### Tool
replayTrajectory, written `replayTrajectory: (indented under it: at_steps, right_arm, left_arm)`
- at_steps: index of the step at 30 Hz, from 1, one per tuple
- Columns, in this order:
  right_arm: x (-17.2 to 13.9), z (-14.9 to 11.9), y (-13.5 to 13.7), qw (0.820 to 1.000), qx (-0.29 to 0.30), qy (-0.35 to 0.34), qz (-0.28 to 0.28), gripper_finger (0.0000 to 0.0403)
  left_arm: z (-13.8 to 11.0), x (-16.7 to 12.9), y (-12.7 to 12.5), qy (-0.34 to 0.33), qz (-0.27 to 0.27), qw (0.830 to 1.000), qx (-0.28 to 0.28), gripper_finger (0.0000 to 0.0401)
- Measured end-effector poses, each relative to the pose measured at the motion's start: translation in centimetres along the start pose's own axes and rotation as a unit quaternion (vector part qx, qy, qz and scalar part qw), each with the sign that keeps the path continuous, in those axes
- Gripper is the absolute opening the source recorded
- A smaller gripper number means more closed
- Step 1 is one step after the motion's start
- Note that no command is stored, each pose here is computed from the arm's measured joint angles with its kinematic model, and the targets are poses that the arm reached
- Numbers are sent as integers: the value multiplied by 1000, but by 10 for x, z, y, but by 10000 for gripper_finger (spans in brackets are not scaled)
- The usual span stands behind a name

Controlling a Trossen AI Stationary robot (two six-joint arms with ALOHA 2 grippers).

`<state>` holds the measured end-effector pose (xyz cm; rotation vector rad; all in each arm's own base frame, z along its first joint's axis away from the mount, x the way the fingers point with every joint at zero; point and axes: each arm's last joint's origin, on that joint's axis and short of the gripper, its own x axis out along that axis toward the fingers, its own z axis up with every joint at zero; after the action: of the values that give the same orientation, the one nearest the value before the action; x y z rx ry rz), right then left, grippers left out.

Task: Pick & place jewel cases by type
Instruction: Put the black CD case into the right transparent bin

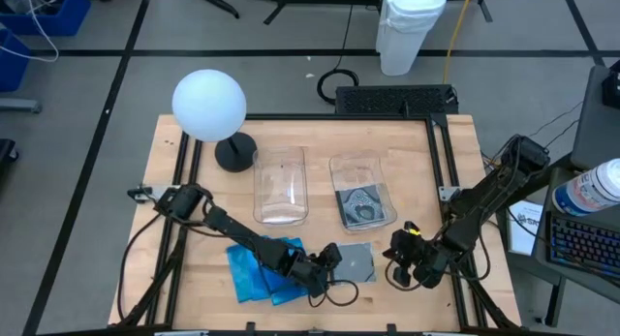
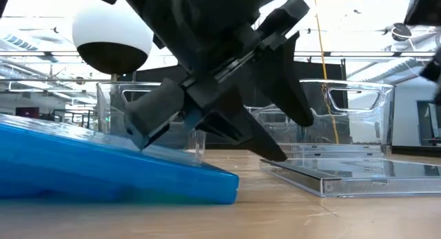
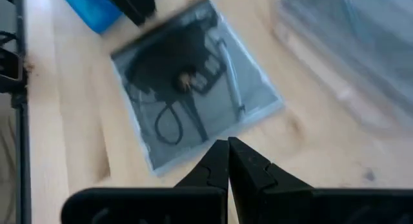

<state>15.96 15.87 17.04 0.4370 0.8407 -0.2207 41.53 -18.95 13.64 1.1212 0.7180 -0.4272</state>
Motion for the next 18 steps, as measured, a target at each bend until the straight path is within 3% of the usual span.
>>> replayTrajectory:
  at_steps: [6,18]
  right_arm:
    - [14,-15,-22,998,52,42,-14,0]
    - [40,-30,-57,989,126,31,75,0]
  left_arm:
    - [-10,5,-1,13,-31,999,0,211]
    - [-16,9,-1,20,-49,999,9,211]
